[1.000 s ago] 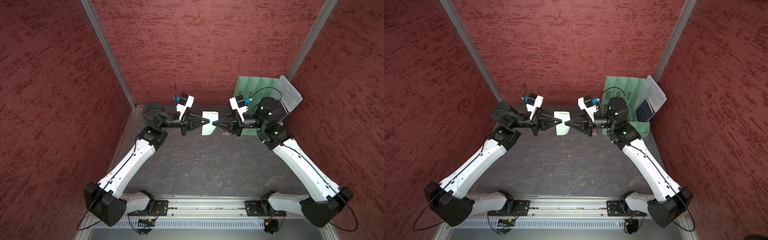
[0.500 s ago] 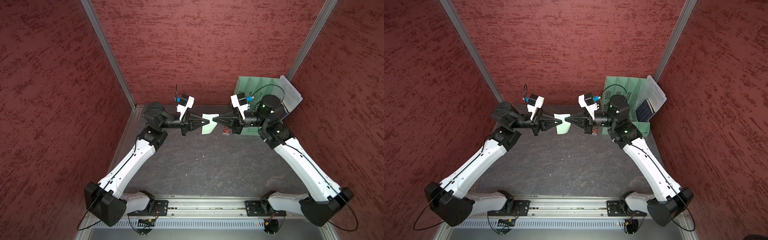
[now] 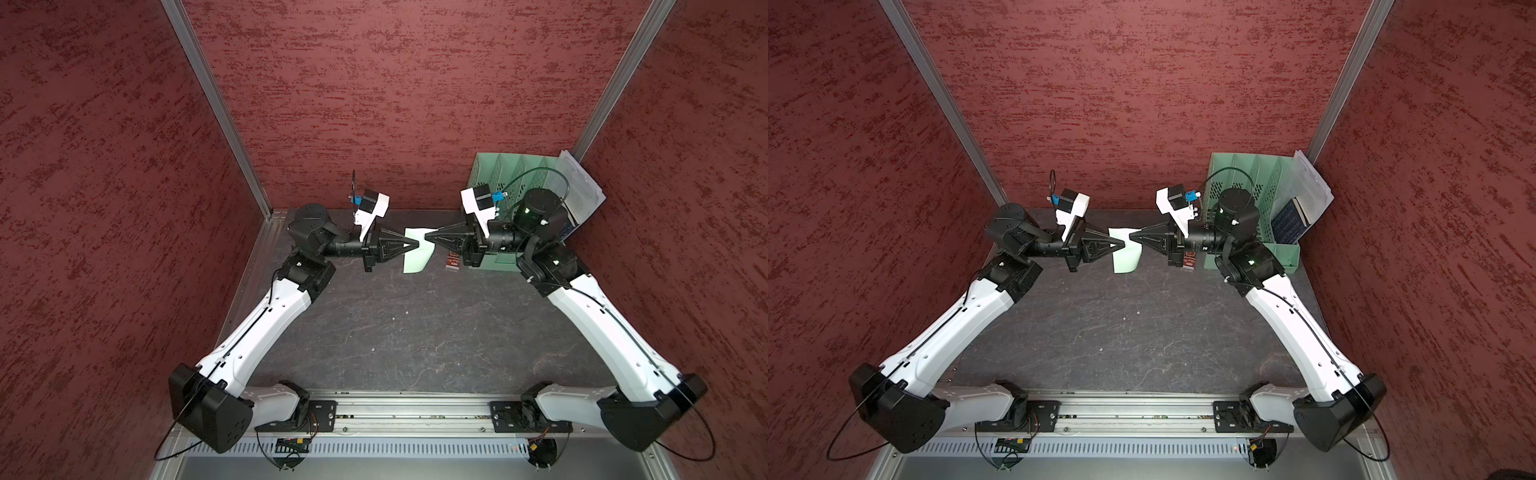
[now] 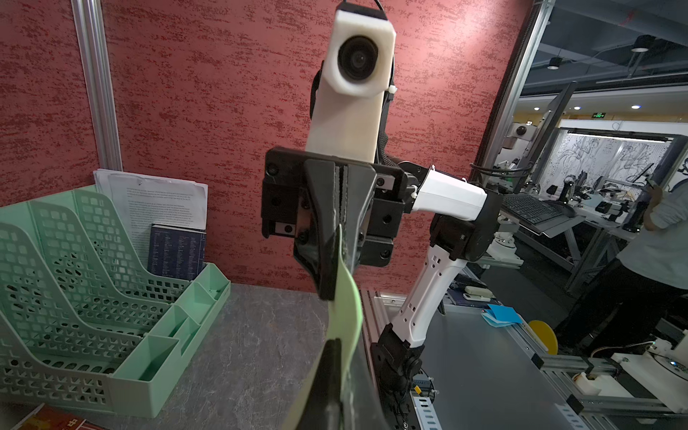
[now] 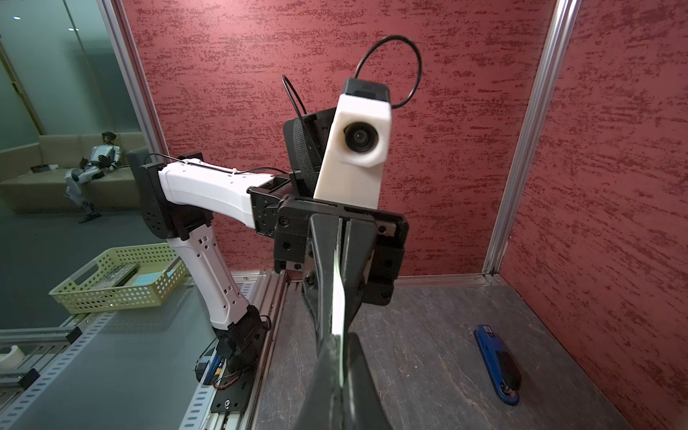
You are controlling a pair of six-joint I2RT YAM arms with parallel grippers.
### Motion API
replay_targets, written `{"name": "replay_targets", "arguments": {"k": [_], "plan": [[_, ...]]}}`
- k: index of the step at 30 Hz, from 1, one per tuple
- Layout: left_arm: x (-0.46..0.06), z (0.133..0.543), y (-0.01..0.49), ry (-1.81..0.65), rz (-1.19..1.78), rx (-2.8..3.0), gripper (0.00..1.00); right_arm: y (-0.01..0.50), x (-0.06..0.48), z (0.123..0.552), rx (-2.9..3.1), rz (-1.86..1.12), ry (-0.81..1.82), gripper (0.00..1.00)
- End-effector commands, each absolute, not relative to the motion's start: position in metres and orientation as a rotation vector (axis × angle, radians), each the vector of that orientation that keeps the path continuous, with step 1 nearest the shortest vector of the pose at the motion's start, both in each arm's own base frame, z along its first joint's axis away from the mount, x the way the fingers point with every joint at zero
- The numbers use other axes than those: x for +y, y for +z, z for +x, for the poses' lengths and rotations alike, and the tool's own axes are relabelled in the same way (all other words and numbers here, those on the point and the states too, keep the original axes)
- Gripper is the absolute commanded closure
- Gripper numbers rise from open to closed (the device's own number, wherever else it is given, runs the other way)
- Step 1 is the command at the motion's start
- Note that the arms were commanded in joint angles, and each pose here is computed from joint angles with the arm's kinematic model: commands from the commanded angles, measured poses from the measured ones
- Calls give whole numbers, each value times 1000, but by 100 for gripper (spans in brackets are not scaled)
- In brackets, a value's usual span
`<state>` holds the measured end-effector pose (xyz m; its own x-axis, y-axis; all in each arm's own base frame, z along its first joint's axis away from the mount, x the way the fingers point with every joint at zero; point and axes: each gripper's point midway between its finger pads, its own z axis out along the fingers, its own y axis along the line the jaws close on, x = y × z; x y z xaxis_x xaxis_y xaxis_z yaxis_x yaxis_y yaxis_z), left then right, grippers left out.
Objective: Fold the square paper along the opposite sides
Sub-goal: Smooth out the paper.
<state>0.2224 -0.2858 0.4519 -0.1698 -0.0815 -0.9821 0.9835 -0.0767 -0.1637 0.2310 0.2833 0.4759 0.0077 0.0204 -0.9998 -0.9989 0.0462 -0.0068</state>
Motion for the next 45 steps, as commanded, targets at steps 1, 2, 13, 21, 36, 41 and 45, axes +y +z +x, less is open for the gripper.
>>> {"name": "replay_targets", "arguments": {"k": [1, 2, 13, 21, 36, 41, 45], "plan": [[-284, 219, 447, -1425, 1115, 1245, 100, 491, 281, 229, 1167, -1155, 1139, 75], [-284, 219, 447, -1421, 1114, 1243, 100, 490, 281, 229, 1169, -1155, 1140, 68], [-274, 211, 475, -1341, 1092, 1152, 100, 464, 282, 227, 1216, -1159, 1199, 61], [-275, 214, 477, -1346, 1087, 1147, 100, 464, 283, 221, 1203, -1184, 1248, 75], [-274, 228, 488, -1290, 1048, 1136, 100, 461, 281, 209, 1184, -1211, 1290, 91], [-273, 228, 493, -1287, 1041, 1115, 100, 458, 282, 207, 1186, -1218, 1302, 89], [-273, 227, 496, -1293, 1040, 1105, 100, 455, 282, 208, 1196, -1220, 1312, 86]]}}
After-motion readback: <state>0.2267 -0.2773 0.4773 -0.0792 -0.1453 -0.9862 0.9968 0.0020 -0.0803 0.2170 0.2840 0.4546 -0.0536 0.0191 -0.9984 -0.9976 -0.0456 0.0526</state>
